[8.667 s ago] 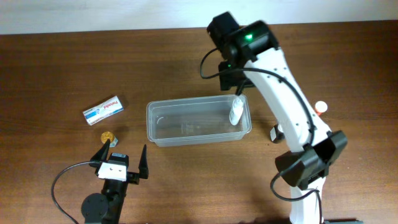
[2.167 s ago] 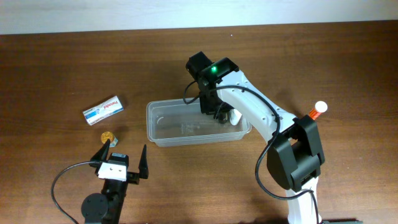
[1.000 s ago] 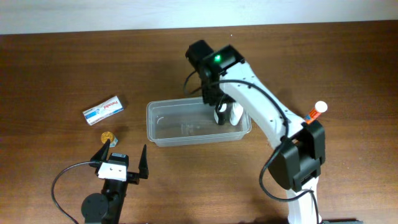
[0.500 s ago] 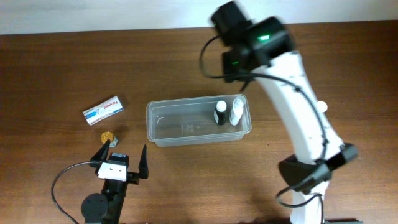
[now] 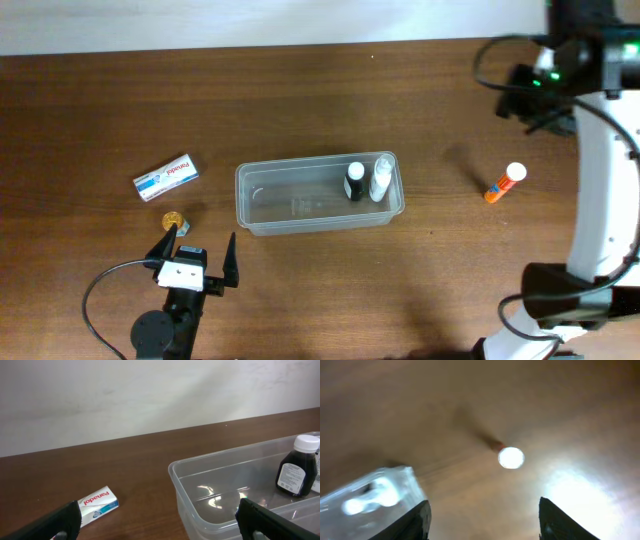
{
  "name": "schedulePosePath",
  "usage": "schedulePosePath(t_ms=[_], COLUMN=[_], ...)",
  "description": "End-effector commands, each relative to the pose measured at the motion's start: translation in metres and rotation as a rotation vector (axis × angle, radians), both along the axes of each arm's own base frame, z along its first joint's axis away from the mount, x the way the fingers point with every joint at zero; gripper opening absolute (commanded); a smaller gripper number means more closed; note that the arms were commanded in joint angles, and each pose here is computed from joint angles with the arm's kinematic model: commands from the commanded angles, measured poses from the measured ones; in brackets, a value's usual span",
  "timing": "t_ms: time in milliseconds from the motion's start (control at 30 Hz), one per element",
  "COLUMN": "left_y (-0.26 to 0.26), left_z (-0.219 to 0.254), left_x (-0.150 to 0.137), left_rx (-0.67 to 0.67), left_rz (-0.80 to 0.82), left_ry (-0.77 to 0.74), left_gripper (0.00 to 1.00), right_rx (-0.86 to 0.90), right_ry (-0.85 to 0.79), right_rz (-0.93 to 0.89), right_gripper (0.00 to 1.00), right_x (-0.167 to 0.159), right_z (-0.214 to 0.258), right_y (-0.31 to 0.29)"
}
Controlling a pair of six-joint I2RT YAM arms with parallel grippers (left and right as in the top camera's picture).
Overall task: Pack container
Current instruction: 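Move the right gripper to the orange tube and grasp it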
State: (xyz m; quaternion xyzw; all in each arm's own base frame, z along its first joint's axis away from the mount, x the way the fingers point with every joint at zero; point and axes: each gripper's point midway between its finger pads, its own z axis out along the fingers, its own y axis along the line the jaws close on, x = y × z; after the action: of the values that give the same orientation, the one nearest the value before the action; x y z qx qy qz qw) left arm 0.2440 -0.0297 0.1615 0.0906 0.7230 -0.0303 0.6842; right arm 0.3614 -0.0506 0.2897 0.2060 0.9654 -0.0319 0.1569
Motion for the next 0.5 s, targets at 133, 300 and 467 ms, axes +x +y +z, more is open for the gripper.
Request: schedulePosePath(t_ms=[133,300,467], left_y=[0.002,0.002,0.002], left_z=[-0.001,-0.001,-0.001], left_x=[0.000,0.000,0.000], left_rx=[0.016,0.016,0.016], left_rz=[0.009,0.009,0.009], left_ry=[-0.002,-0.002,-0.002], left_gripper=[0.99,1.00,0.99], right_rx=[0.035,0.064,0.079], right_ry=[0.204,0.232,0.247], right_rz=[-0.023,-0.008,0.018], right_gripper=[0.64,0.64,0.65], right_x=[-0.020,-0.021,-0.018], right_z=[-0.066,-0.091,-0.112], right_y=[-0.028,-0.036,-0.036])
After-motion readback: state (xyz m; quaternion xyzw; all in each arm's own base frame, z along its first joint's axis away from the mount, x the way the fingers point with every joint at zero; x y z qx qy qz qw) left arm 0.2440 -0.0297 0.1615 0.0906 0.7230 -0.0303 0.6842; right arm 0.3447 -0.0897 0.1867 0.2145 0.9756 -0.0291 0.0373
